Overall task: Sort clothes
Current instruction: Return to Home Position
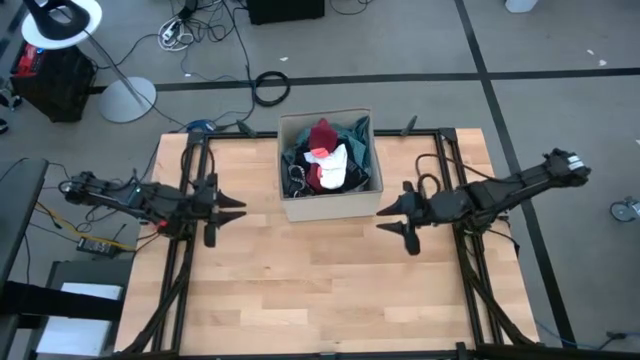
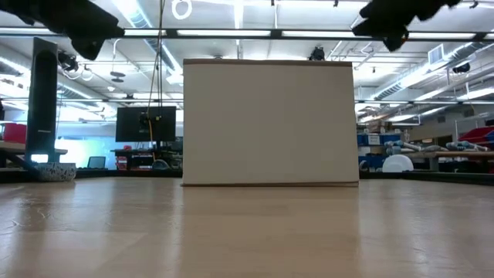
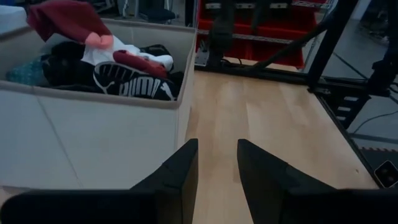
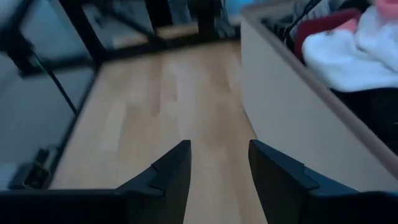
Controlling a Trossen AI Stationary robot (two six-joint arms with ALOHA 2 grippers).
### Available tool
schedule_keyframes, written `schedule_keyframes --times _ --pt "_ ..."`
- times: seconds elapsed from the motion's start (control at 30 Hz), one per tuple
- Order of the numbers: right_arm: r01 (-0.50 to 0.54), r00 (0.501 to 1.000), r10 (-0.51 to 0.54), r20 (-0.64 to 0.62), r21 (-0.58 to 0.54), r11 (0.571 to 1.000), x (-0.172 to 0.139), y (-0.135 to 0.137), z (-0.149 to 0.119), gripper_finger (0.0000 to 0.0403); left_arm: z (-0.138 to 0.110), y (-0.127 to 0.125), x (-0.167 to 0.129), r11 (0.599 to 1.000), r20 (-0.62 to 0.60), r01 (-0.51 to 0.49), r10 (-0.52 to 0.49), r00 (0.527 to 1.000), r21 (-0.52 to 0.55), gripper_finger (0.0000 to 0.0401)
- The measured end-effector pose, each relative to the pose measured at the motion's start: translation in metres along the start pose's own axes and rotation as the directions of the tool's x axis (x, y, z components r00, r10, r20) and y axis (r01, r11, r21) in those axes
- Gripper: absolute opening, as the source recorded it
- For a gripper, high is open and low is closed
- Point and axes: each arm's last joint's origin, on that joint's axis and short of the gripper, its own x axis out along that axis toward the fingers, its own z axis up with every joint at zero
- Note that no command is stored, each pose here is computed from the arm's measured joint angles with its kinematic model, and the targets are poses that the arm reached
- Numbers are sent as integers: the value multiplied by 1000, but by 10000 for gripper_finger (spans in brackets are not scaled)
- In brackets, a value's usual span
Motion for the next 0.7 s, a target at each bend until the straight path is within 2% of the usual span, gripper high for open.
schedule_keyframes --times 0.2,0.5,0.7 --pt "-56 979 46 197 48 997 -8 -28 -40 163 -20 4 -3 999 58 47 -46 997 -13 117" --pt "-23 980 0 198 111 994 -9 -53 -90 163 -47 15 -14 998 125 57 -55 991 -15 117" --pt "-43 979 15 205 134 990 -7 -59 -113 163 -69 19 -9 1000 57 15 -15 998 5 117"
